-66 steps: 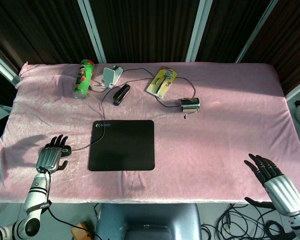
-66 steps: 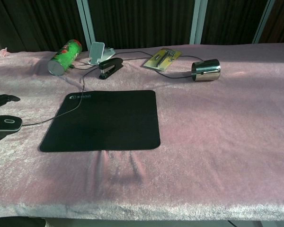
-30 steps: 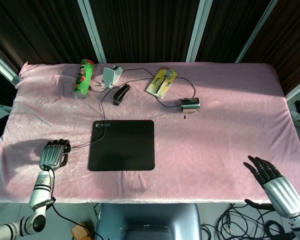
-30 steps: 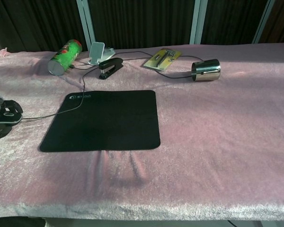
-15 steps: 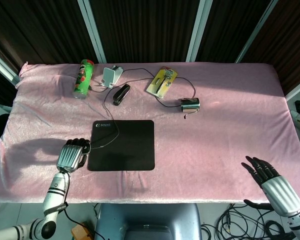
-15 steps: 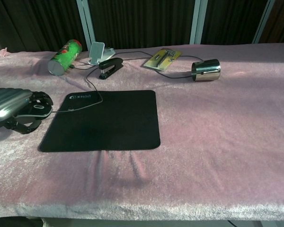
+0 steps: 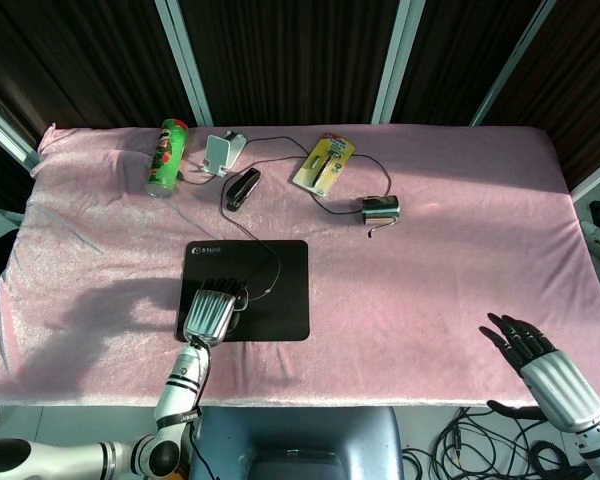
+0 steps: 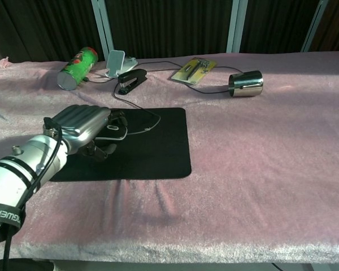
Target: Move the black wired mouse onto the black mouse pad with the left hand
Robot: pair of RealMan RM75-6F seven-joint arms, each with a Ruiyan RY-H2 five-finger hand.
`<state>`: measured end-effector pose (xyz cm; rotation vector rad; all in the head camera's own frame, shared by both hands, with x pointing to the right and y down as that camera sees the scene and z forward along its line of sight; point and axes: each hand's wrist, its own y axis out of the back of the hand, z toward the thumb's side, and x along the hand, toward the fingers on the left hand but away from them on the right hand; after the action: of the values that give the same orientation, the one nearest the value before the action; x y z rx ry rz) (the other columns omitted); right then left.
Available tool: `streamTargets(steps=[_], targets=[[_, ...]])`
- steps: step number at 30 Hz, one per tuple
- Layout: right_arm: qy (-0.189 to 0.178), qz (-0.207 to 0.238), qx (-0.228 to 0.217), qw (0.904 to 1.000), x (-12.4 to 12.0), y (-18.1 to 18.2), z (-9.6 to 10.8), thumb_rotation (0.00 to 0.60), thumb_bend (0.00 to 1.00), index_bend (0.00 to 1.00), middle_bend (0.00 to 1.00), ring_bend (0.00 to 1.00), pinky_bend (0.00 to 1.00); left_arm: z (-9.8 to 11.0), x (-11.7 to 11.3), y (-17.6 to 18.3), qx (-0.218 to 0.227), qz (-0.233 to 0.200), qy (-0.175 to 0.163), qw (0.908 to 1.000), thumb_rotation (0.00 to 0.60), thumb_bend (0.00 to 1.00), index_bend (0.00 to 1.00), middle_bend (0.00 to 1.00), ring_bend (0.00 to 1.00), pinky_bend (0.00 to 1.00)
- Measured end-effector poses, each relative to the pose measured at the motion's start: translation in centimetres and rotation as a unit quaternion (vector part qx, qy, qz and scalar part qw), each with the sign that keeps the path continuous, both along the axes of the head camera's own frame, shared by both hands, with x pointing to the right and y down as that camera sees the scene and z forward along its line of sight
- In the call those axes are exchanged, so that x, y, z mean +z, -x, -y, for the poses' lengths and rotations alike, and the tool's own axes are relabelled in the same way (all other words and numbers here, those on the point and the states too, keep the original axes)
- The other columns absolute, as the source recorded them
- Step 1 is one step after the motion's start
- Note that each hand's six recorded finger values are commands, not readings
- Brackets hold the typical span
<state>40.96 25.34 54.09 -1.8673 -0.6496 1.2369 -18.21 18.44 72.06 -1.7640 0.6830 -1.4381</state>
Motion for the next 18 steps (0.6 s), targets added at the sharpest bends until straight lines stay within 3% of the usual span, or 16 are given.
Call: streamTargets(steps=[3,6,8,18], targets=[[0.001,0.0,-0.002,1.0,0.0,0.0,0.0,0.6,0.07,0.0,0.0,0.0,0.25,-0.3,0.2,-0.6,-0.016,-0.007,-0.004,0.9998,0.6,0.56,0.32,0.38,0.3,0.49],[0.003,0.0,-0.002,1.0,0.1,0.1,0.0,0.6,0.07,0.0,0.0,0.0,0.25,-0.7,0.8,-0.8,-0.026,-0.015,0.005,0.9995,0.6,0.47,0.13,0.13,0.13,0.36],[0.002,0.0,-0.002,1.0,0.1,0.1,0.0,0.6,0.07,0.0,0.0,0.0,0.25,-1.0,1.2,-0.8,-0.028,-0.015,0.017,0.9994,0.6,0.42,0.04,0.02,0.03,0.32],[0.004,-0.005,-0.004,1.0,0.2,0.2,0.0,0.6,0.07,0.0,0.0,0.0,0.25,-1.3,1.2,0.5,-0.021,-0.004,0.04,0.999,0.6,0.32,0.0,0.0,0.0,0.29]])
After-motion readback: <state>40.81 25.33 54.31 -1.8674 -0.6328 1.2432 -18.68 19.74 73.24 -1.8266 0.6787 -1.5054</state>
